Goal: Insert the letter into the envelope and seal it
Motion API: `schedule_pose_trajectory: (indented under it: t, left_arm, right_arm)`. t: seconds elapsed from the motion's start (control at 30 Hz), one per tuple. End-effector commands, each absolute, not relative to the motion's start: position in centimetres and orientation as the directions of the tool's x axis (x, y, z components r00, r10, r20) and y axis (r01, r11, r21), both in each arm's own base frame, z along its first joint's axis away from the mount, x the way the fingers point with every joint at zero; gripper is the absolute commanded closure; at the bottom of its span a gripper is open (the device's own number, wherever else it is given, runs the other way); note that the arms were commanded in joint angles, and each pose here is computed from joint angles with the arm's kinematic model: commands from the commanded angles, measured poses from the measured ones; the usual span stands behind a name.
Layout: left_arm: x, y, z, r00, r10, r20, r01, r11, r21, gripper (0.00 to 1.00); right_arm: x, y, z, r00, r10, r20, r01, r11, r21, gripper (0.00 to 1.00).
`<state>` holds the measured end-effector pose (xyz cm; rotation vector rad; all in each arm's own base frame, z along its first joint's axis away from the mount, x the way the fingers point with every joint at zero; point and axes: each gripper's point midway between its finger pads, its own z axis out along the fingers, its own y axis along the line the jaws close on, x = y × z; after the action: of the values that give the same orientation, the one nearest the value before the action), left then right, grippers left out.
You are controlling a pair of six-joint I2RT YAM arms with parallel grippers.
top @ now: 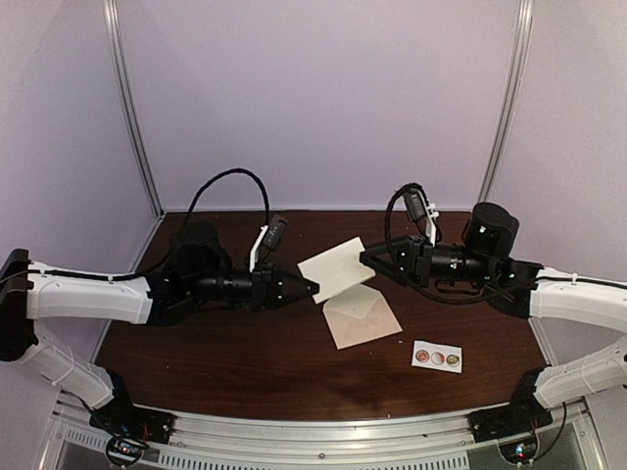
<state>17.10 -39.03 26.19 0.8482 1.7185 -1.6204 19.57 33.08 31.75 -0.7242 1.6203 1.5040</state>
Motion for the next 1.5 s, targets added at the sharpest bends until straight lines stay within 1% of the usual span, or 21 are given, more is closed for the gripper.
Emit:
schedule_pose_trajectory:
  t: [0.0,0.13,0.3,0.37,0.4,0.43,0.5,0.57,0.7,0.77,0.8,0.93,1.0,1.1,1.23,1.37,1.47]
  left_arm:
    - [16.0,-39.1,26.6,-0.534,0.108,-0.839,0.844,0.014,-0.536,1.00]
    - [15.2,-39.2,26.4,-0.517,0.148,-0.843,0.851,-0.015,-0.525,1.00]
    - [15.0,-39.4,26.3,-0.504,0.176,-0.846,0.857,-0.018,-0.515,1.00]
    - [15.0,-39.4,26.1,-0.503,0.180,-0.845,0.857,-0.019,-0.514,1.00]
    - [15.0,-39.5,26.1,-0.503,0.183,-0.844,0.857,-0.021,-0.515,1.00]
    - [14.9,-39.5,26.1,-0.502,0.185,-0.845,0.857,-0.025,-0.515,1.00]
    - [14.9,-39.6,25.9,-0.501,0.189,-0.845,0.857,-0.027,-0.514,1.00]
    - [15.0,-39.6,25.9,-0.500,0.188,-0.845,0.858,-0.023,-0.513,1.00]
    - [15.6,-39.6,26.7,-0.504,0.127,-0.855,0.861,-0.014,-0.509,0.59]
    - [15.6,-39.6,27.9,-0.511,0.051,-0.858,0.858,-0.040,-0.513,0.49]
    - [15.8,-39.6,28.7,-0.516,0.004,-0.857,0.855,-0.049,-0.515,0.48]
    - [16.4,-40.0,31.2,-0.524,-0.144,-0.839,0.850,-0.030,-0.526,0.46]
    - [16.3,-40.0,32.3,-0.532,-0.211,-0.820,0.843,-0.043,-0.536,0.45]
    - [15.9,-39.3,33.5,-0.542,-0.304,-0.783,0.835,-0.095,-0.541,0.46]
    - [15.8,-39.5,33.1,-0.570,-0.331,-0.752,0.816,-0.125,-0.564,0.49]
    - [16.0,-40.0,33.2,-0.577,-0.336,-0.745,0.812,-0.132,-0.569,0.56]
    - [16.2,-39.9,33.5,-0.568,-0.349,-0.746,0.816,-0.122,-0.564,0.58]
  right_arm:
    - [19.1,33.3,32.8,-0.484,0.043,-0.874,-0.867,0.114,0.485,0.49]
    - [19.0,34.0,31.9,-0.497,-0.018,-0.867,-0.865,0.090,0.494,0.50]
    - [18.4,34.6,31.2,-0.513,-0.063,-0.856,-0.859,0.043,0.511,0.60]
    - [18.3,34.7,31.1,-0.510,-0.069,-0.857,-0.860,0.037,0.509,0.68]
    - [18.2,34.6,31.2,-0.508,-0.069,-0.859,-0.861,0.036,0.507,0.76]
    - [18.2,34.6,31.2,-0.506,-0.067,-0.860,-0.862,0.039,0.505,0.82]
    - [18.3,34.4,31.4,-0.501,-0.049,-0.864,-0.865,0.049,0.499,1.00]
    - [18.5,34.2,31.7,-0.497,-0.025,-0.867,-0.867,0.057,0.495,1.00]
    - [18.5,33.8,32.8,-0.496,0.080,-0.865,-0.866,0.026,0.499,1.00]
    - [18.5,33.5,33.4,-0.499,0.135,-0.856,-0.863,0.010,0.505,1.00]
    - [18.6,33.3,33.7,-0.497,0.164,-0.852,-0.863,0.008,0.505,1.00]
    - [18.7,32.6,34.9,-0.485,0.267,-0.833,-0.864,0.002,0.504,1.00]
    - [18.8,32.2,35.4,-0.479,0.311,-0.821,-0.863,0.003,0.504,1.00]
    - [18.8,31.5,36.2,-0.462,0.365,-0.808,-0.868,0.001,0.496,1.00]
    - [18.8,30.9,36.8,-0.449,0.416,-0.791,-0.871,-0.004,0.492,1.00]
    - [18.8,30.9,36.7,-0.448,0.418,-0.790,-0.870,0.000,0.494,1.00]
    - [18.8,30.9,36.4,-0.449,0.410,-0.794,-0.868,0.008,0.496,1.00]
